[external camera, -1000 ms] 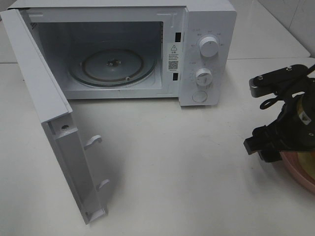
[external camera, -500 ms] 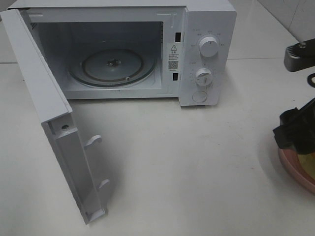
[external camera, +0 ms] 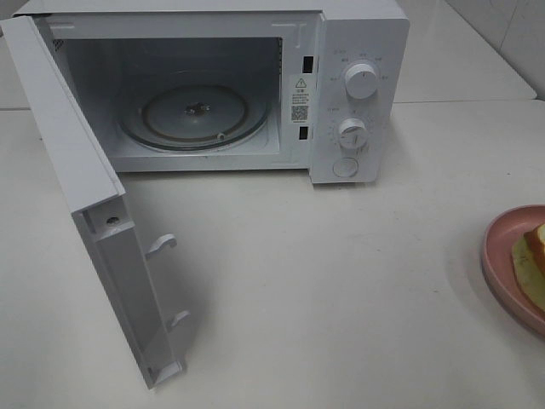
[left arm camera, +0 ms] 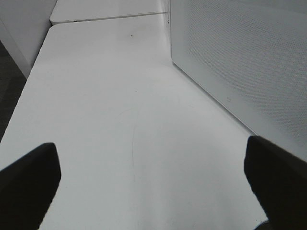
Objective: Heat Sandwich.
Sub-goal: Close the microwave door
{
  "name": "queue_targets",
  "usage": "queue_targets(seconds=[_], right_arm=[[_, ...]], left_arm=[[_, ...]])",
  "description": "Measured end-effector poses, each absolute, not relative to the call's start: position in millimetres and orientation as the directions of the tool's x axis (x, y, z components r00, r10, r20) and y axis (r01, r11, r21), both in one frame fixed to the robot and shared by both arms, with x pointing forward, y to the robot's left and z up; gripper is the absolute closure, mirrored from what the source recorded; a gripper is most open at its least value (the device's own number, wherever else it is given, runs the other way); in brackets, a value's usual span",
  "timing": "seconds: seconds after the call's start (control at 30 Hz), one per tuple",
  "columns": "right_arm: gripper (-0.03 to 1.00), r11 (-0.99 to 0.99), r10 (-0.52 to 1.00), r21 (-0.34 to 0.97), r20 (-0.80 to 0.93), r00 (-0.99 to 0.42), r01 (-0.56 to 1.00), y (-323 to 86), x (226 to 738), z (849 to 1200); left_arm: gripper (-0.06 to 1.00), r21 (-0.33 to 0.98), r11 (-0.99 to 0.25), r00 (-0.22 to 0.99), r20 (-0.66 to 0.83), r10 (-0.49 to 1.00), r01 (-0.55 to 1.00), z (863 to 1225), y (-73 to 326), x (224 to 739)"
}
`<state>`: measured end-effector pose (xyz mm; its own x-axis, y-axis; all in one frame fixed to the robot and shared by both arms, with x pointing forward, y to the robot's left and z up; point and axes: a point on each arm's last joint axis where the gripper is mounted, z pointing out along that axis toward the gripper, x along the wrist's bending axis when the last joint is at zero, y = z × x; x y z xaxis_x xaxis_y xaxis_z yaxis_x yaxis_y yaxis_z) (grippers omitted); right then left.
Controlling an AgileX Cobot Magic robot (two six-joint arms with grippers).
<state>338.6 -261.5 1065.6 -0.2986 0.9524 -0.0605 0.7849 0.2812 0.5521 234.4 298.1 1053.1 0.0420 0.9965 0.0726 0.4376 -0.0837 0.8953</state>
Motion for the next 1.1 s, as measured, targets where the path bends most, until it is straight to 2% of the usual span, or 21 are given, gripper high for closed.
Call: queue_targets(seconds=[0.23, 0.5, 0.9, 1.1], right_arm=[[0.21, 0.276, 0.952, 0.594, -0.062, -0.299, 0.756, -275.3, 313.4, 1073.7], [0.21, 0.2, 0.963, 0.738, -0.025, -0.269, 0.645, -295.6, 276.0, 1084.3], [0.21, 0.009, 0.998, 0.833, 0.027, -0.057, 0.552, -310.9, 236.7, 1050.3], [0.21, -0.044, 0.999, 0.856, 0.041, 0.017, 0.515, -311.1, 229.2, 1048.6]], left_arm=[[-0.04, 0.895, -0.084, 0.042, 0.073, 0.996, 0.438, 1053.1, 298.1, 234.4], [-0.04, 0.895, -0.084, 0.042, 0.073, 0.996, 0.438, 1053.1, 298.1, 234.4], [-0.04, 0.895, -0.084, 0.042, 0.073, 0.996, 0.438, 1053.1, 298.1, 234.4], [-0.04, 0.895, -0.084, 0.042, 0.073, 0.996, 0.438, 1053.1, 298.1, 234.4]])
